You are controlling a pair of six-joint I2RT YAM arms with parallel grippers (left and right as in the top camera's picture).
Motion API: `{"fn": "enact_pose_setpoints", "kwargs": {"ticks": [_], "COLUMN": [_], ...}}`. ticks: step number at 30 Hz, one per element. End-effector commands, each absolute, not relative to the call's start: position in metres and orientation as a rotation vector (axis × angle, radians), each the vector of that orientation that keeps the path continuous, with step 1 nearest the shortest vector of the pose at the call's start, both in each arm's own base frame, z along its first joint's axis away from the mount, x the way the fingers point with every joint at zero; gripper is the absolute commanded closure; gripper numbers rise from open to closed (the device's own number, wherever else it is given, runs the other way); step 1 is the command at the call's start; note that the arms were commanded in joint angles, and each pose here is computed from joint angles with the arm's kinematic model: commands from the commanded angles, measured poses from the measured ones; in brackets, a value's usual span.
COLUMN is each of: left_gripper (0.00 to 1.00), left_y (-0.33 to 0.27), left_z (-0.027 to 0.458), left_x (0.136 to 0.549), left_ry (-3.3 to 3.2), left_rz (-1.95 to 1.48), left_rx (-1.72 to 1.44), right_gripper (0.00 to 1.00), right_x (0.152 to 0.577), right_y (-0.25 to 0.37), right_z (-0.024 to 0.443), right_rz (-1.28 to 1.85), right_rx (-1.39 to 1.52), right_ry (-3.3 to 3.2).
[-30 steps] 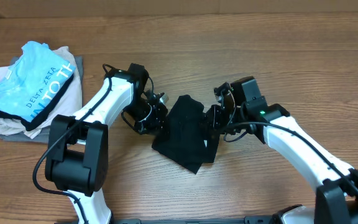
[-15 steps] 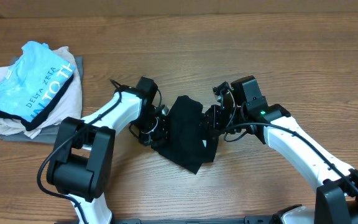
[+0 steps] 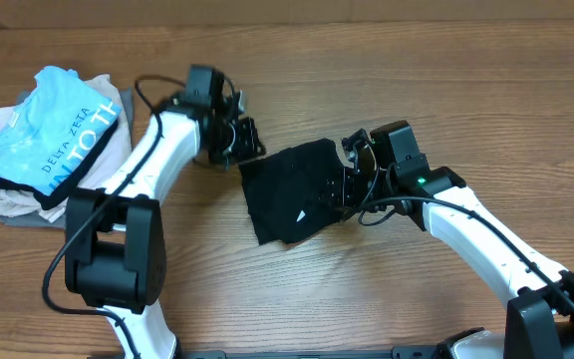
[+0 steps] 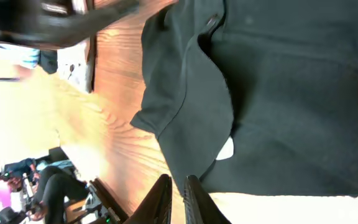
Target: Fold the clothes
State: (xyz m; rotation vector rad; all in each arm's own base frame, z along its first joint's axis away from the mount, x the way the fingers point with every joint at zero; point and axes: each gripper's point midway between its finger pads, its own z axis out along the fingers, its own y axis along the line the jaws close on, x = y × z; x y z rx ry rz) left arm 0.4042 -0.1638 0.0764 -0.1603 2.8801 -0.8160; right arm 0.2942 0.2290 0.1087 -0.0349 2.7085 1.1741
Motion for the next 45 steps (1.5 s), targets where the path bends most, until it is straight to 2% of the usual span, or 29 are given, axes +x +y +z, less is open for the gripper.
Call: {"fn": "enact_pose_setpoints", "kwargs": {"ticks": [1,3,6,11,14,18,22,26,33,38,43,45], "left_gripper": [0.61,0.49,0.41,0.39,0.38,0.36,0.34,0.24,0.17,0.20,0.18,0.20], "left_y": [-0.163,-0.155,-0.146,-0.138,-0.134,-0.131,-0.126,-0.125,-0.142,-0.153,-0.157,-0.161], "left_z": [0.111,0.118,0.119,0.112,0.106,0.095,0.073,0.043,0.001,-0.015,-0.028,-0.029], "left_x": [0.407,0.394,0.375,0.351,0.348,0.339,0.322,0.308,0.295,0.282,0.273,0.273], "left_ry": [2.902,2.974,3.070,3.174,3.188,3.222,3.282,3.306,3.237,3.202,3.170,3.149], "left_rz": [-0.773,-0.717,-0.673,-0.673,-0.640,-0.624,-0.589,-0.590,-0.785,-0.929,-1.004,-1.059], "left_rx": [-0.072,-0.107,-0.158,-0.222,-0.222,-0.236,-0.274,-0.412,-0.709,-0.795,-0.809,-0.790], "right_gripper": [0.84,0.81,0.81,0.81,0.82,0.89,0.92,0.92,0.92,0.92,0.92,0.92], "right_x": [0.308,0.315,0.327,0.334,0.334,0.331,0.327,0.327,0.328,0.327,0.327,0.328], "right_y": [0.229,0.230,0.232,0.247,0.249,0.243,0.240,0.242,0.242,0.242,0.242,0.242], "right_z": [0.116,0.119,0.121,0.108,0.085,0.039,0.013,0.015,0.015,0.015,0.015,0.015], "right_rz": [1.128,1.116,1.084,1.103,1.118,1.071,1.049,1.067,1.067,1.066,1.066,1.067], "right_rx": [-0.049,-0.060,-0.074,-0.101,0.004,0.249,0.330,0.321,0.319,0.319,0.315,0.315], "right_ry": [2.654,2.616,2.564,2.555,2.628,2.772,2.844,2.837,2.834,2.835,2.834,2.834]}}
